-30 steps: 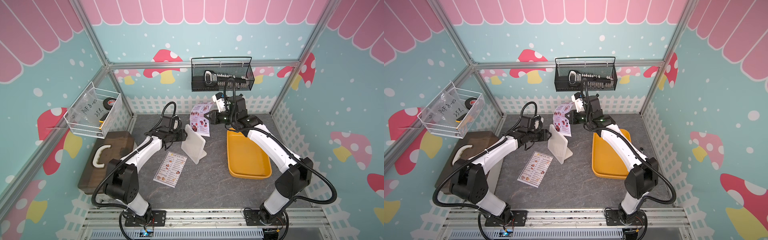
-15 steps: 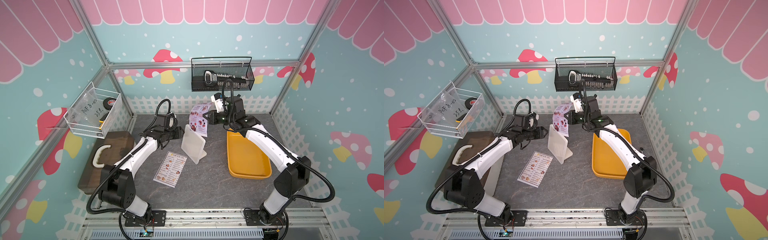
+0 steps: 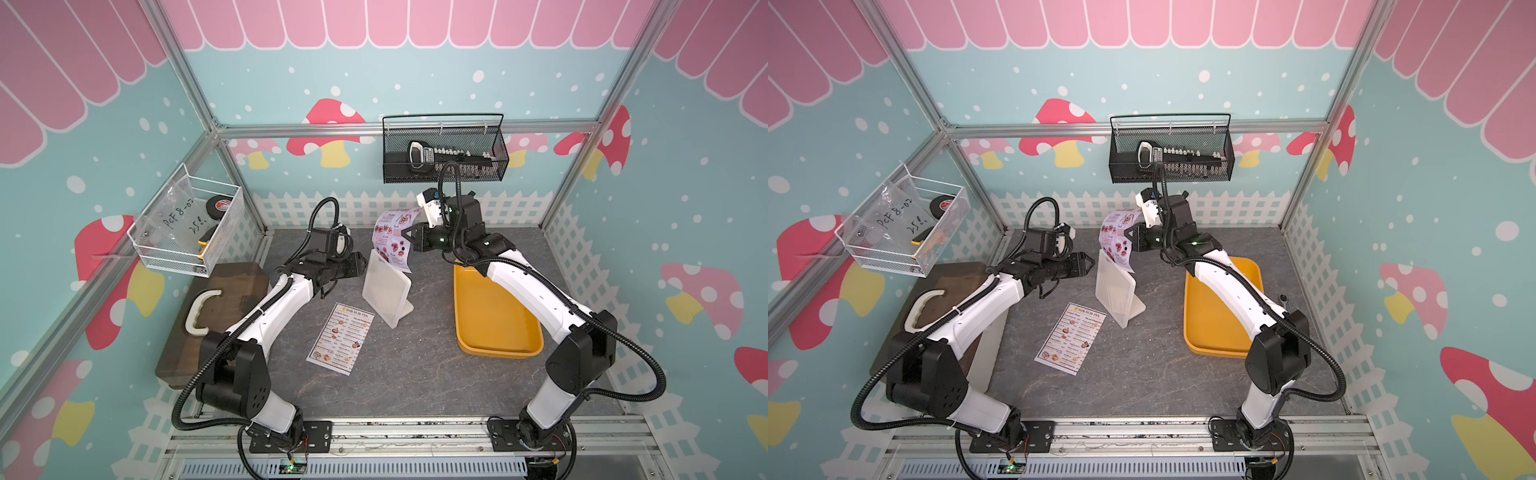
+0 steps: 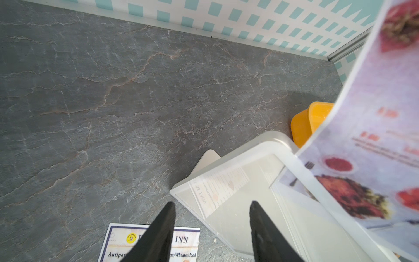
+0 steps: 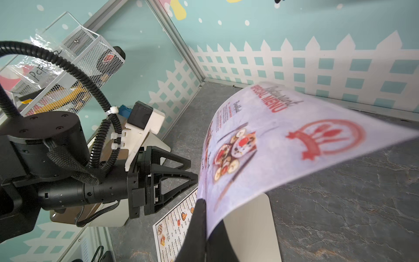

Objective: Replace the menus in the menu holders
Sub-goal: Insert the menu into the menu holder.

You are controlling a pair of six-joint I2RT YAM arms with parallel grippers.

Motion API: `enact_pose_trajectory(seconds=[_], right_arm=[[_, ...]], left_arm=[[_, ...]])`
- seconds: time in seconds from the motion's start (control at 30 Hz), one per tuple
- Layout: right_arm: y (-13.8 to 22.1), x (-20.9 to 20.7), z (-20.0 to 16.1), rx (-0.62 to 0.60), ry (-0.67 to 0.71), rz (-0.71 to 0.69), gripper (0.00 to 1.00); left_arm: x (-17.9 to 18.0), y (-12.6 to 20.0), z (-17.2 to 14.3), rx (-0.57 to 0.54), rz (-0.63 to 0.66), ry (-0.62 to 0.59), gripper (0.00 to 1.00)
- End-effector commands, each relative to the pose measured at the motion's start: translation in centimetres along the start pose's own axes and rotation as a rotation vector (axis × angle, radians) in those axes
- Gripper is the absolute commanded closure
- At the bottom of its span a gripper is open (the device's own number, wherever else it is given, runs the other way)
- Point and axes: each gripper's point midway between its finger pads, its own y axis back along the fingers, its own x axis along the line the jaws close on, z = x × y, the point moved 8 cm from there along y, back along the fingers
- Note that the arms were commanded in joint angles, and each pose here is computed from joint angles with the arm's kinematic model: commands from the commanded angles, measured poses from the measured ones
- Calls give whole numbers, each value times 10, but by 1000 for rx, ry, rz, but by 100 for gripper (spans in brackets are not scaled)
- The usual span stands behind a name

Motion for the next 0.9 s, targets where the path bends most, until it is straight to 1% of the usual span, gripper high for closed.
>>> enact_pose_trajectory(seconds=[0.0,0.23,0.4,0.7,0.87], right_arm=[[-1,0,-4,1,17,-15,97],[10,7,6,-5,29,-19,97],[8,3,0,13,30,-48,97],[21,7,9,-40,107,-70,96],[24,4,1,-39,129,-88,96]], left_arm=[[0,11,3,-19,-5,-3,46],[0,10,2,-19,-7,1,46],[0,12,3,-31,-9,4,46],[1,9,3,-32,-9,7,46],[-4,6,-5,-12,-42,17,46]])
